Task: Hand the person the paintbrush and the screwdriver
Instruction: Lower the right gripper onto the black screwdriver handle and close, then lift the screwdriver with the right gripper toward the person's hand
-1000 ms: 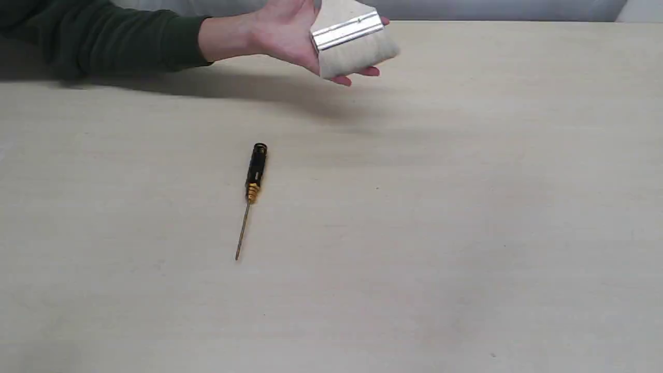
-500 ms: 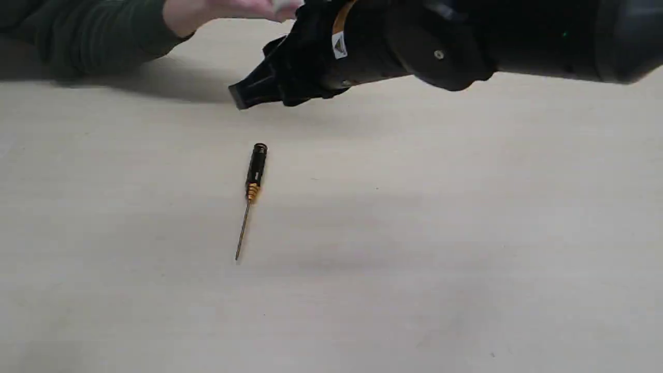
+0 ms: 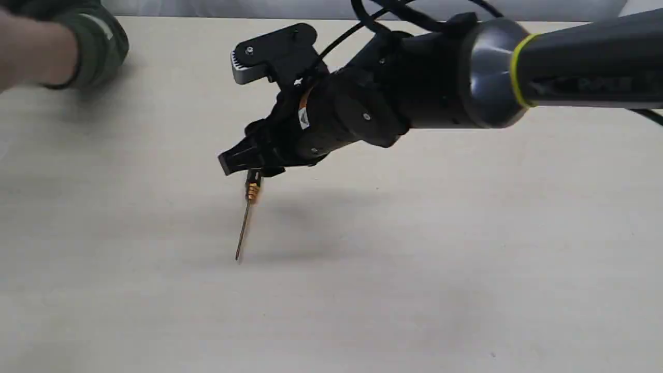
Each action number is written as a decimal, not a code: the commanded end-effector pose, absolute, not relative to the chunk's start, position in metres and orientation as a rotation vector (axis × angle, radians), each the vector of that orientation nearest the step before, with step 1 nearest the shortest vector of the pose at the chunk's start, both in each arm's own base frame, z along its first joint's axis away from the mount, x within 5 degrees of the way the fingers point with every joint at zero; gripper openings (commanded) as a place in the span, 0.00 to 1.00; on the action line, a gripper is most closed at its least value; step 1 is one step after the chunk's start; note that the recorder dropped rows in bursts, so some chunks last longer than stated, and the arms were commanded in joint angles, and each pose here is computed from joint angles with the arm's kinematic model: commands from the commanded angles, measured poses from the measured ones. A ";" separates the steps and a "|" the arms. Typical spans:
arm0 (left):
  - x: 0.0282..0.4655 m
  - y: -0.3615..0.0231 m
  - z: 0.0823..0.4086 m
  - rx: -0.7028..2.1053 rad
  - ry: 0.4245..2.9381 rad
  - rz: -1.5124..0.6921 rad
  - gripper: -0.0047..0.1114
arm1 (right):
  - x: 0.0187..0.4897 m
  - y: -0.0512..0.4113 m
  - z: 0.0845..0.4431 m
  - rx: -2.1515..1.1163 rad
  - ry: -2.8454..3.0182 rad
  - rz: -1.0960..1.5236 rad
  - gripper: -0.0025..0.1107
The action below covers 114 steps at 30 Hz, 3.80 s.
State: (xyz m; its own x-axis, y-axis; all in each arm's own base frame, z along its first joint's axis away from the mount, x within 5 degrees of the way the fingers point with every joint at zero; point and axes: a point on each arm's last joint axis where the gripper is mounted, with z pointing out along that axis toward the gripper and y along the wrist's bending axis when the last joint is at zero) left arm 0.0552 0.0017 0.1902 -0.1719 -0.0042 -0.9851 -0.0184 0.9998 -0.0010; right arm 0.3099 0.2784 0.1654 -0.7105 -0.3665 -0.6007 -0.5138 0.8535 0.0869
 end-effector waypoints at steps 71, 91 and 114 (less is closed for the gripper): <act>0.055 0.001 0.191 -0.014 1.733 0.003 0.04 | 0.340 0.305 0.102 -0.647 2.667 0.203 0.06; 0.055 0.001 0.191 -0.013 1.732 0.005 0.04 | 0.290 0.260 0.230 -0.652 2.323 0.368 0.06; 0.055 0.001 0.191 -0.015 1.733 0.002 0.04 | 0.400 0.229 0.255 -0.445 2.261 0.205 0.06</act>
State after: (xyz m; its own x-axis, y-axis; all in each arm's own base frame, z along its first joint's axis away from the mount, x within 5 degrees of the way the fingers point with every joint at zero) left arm 0.0552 0.0017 0.1902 -0.1719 -0.0042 -0.9851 -0.0184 0.9998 -0.0010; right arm 0.3915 0.2307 0.2568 -0.6205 -0.2362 -0.7478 -0.3835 0.9232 0.0266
